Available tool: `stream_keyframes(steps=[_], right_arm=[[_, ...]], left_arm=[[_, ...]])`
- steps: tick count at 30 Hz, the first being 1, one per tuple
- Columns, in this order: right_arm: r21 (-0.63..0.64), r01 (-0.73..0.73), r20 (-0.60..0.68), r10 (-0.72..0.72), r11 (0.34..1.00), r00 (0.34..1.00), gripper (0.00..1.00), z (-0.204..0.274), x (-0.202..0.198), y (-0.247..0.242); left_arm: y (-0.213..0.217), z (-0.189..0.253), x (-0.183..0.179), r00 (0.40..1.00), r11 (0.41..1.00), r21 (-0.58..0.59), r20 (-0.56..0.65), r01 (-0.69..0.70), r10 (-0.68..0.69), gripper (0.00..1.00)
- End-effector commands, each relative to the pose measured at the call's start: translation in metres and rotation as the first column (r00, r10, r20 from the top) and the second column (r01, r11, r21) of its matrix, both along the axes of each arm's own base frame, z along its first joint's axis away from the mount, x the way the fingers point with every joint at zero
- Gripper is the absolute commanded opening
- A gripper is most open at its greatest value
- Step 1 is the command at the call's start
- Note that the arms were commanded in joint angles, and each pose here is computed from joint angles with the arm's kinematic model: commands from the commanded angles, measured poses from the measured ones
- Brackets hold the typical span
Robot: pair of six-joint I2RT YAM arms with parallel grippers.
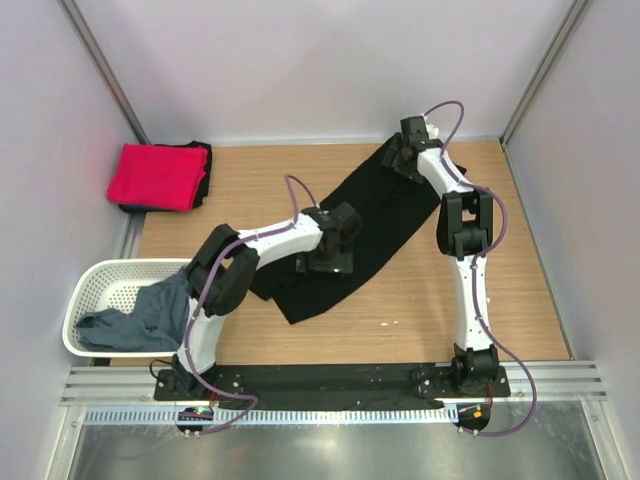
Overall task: Fold and stack the t-shirts
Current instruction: Fold the tshirt
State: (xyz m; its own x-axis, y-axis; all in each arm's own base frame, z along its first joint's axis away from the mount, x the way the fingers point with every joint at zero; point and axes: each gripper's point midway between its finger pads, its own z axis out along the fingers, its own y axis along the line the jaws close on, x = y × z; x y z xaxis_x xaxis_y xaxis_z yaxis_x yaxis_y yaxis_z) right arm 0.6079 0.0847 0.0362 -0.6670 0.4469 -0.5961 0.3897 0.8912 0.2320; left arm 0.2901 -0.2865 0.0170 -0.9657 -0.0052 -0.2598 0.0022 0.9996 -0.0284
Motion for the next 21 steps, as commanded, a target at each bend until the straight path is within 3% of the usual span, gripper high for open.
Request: stream_keyframes(steps=[1, 8, 12, 14, 21], right_arm=[[0.060, -0.046, -0.085, 0.051, 0.997, 0.995, 0.83, -0.065, -0.009, 0.029], [0.101, -0.091, -0.022, 0.093, 0.991, 0.995, 0.84, -0.069, 0.004, 0.088], [0.142, -0.131, 0.016, 0.130, 0.981, 0.991, 0.84, -0.061, 0.009, 0.112], [0.142, -0.174, 0.041, 0.170, 0.974, 0.985, 0.84, -0.042, 0.011, 0.118], [0.135, -0.319, 0.279, 0.273, 0.938, 0.921, 0.91, 0.120, 0.014, 0.130]], left_arm=[[-0.021, -0.028, -0.056, 0.977, 0.999, -0.018, -0.207, 0.051, -0.054, 0.95], [-0.057, -0.024, -0.120, 0.912, 0.984, -0.101, -0.370, 0.148, -0.175, 0.93], [-0.071, -0.005, -0.136, 0.908, 0.976, -0.131, -0.361, 0.176, -0.212, 0.93], [-0.069, 0.007, -0.126, 0.926, 0.975, -0.114, -0.307, 0.191, -0.218, 0.95], [-0.042, 0.067, -0.063, 0.969, 0.972, -0.106, -0.109, 0.211, -0.222, 0.95]])
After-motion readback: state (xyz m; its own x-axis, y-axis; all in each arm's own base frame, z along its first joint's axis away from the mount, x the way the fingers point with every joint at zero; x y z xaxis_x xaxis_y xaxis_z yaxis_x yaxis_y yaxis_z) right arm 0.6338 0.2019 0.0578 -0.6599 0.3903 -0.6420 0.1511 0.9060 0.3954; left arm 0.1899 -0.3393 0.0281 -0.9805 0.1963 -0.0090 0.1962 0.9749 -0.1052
